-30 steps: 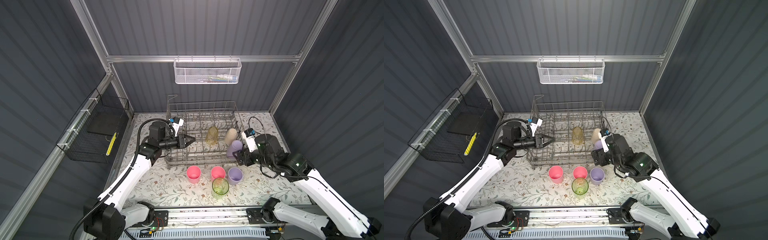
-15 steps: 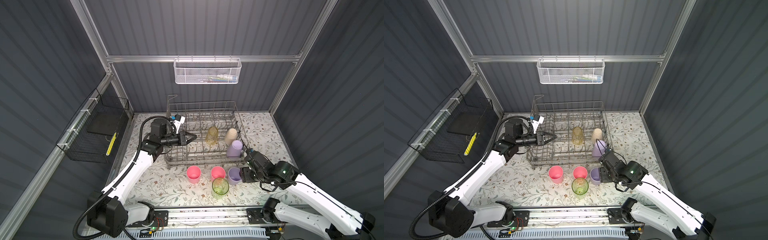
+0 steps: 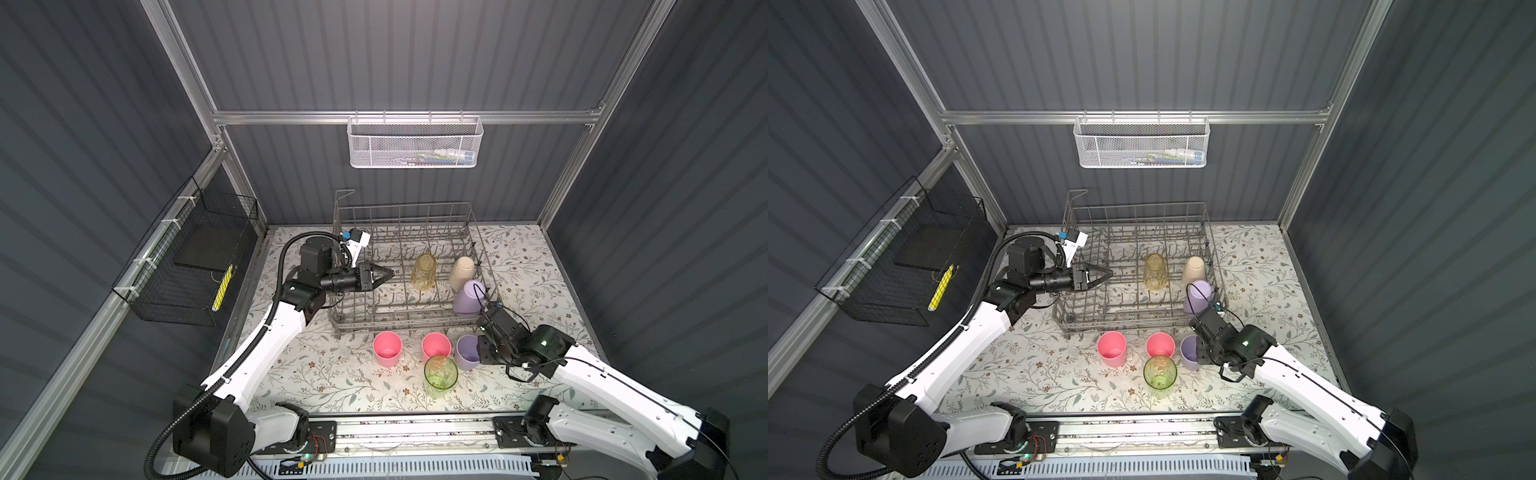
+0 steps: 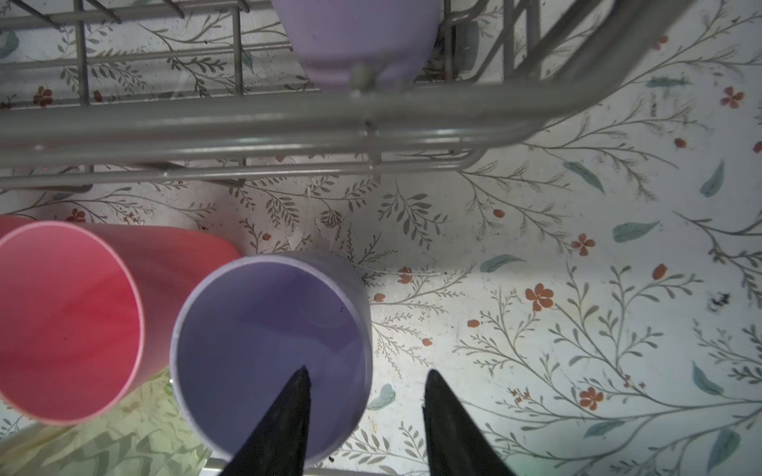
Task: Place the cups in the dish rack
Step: 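Move the right gripper down over the lavender cup on the table, then grip the lavender cup rim with the right gripper and lift it over the rack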
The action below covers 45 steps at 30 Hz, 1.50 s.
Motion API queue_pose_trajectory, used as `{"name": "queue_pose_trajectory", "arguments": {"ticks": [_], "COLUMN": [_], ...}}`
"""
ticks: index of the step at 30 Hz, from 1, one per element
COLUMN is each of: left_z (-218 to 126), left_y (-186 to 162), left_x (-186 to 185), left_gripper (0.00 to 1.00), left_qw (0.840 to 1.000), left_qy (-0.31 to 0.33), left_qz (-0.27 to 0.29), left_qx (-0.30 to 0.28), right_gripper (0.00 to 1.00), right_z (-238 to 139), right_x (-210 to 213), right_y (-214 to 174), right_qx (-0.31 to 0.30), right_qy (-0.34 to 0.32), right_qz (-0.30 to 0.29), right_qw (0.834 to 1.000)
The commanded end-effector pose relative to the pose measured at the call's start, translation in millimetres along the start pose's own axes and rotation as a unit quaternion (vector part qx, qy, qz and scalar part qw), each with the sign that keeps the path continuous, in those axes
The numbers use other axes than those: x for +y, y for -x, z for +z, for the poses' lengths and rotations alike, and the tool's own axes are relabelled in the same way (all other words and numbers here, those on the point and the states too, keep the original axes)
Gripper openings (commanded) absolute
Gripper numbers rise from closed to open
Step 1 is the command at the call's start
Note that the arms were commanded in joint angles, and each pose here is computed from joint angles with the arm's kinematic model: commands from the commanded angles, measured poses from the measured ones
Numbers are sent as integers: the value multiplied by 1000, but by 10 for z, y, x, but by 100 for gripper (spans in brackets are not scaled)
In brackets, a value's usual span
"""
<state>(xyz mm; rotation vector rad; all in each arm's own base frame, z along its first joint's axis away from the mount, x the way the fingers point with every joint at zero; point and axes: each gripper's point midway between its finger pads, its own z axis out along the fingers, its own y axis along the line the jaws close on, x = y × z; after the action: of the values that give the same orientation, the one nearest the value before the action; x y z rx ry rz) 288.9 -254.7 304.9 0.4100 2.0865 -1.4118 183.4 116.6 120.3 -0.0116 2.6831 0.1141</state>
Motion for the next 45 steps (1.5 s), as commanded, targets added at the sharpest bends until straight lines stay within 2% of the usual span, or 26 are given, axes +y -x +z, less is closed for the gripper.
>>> {"name": "queue_pose_trajectory", "arguments": {"ticks": [1, 11, 19, 22, 28, 32, 37, 41, 45], "left_z": [-60, -56, -60, -63, -77, -85, -83, -51, -22], "left_y": [-9, 1, 9, 15, 25, 40, 71, 124, 212], "left_x": [-74, -59, -75, -71, -91, -94, -116, -145, -209], "left_gripper": [25, 25, 25, 25, 25, 25, 25, 28, 41], "left_qw": [1000, 1000, 1000, 1000, 1000, 1000, 1000, 999, 998], "left_qy": [-11, -13, -15, -14, -15, -15, -19, -35, -56], "left_qz": [12, 10, 12, 12, 15, 15, 19, 17, 19], "left_qx": [0, 0, -1, -2, -2, -4, -7, -11, -19], "right_gripper": [44, 34, 19, 8, 2, 0, 0, 0, 0], "right_z": [79, 177, 214, 191, 21, -220, -698, -1171, -1584], "right_x": [0, -40, -71, -78, -180, -256, -399, -365, -145], "right_y": [40, -48, -97, -99, -92, -79, 13, 233, 528], "right_qx": [-12, -10, -4, -5, -13, -22, -47, -91, -137], "right_qy": [-5, -6, -12, -11, -21, -19, -19, 26, 92], "right_qz": [14, 39, 54, 62, 73, 83, 90, 85, 55], "right_qw": [1000, 999, 998, 998, 997, 996, 995, 992, 985]}}
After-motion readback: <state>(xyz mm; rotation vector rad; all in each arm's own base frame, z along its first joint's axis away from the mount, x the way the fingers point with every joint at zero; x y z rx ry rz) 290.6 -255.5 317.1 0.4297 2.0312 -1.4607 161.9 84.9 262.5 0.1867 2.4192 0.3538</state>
